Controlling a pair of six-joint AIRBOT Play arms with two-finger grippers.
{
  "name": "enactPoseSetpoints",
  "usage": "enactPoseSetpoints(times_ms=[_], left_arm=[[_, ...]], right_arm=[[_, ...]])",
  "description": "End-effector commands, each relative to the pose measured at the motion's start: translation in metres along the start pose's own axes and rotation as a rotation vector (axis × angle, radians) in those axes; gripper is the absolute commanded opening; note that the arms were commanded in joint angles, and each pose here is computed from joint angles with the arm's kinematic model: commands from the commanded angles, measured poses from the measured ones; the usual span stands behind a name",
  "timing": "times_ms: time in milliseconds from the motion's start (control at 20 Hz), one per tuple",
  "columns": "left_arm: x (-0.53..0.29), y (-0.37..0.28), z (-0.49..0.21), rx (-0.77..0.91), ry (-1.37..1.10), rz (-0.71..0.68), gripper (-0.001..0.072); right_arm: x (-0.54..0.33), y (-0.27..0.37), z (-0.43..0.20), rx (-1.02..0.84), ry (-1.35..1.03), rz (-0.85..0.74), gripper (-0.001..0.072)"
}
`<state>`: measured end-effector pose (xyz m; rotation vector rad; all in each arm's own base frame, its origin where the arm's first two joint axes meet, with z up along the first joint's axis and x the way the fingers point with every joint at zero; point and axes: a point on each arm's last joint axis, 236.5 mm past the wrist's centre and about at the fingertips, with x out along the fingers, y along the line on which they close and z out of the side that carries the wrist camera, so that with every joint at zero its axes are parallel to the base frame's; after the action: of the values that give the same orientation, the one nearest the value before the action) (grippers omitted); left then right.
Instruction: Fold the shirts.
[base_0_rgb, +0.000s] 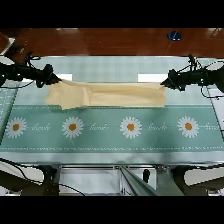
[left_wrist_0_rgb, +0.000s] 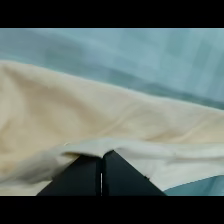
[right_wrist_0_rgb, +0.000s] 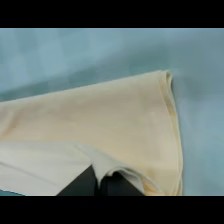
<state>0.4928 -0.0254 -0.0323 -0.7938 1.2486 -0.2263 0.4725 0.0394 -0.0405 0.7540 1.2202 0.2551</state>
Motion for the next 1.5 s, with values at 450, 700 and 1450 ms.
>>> enactPoseSetpoints(times_ms=[450,700,1450], left_arm=[[0.038,-0.008,0.013,0.046,0.016,-0.023,0.0311],[-0.039,0.085,-0.036,0.062,0.257,0.339,0.0507],[-0.03,-0.011,-0.121,0.182,-0.186,0.035,0.0507]], right_arm=[[0.026,-0.014,0.029,0.074,-0.071,0.024,0.041],[-0.032,-0.039,0.02,0.072,-0.005,-0.015,0.0412],[0.043,-0.036,-0.049,0.179,0.093,-0.005,0.0413]])
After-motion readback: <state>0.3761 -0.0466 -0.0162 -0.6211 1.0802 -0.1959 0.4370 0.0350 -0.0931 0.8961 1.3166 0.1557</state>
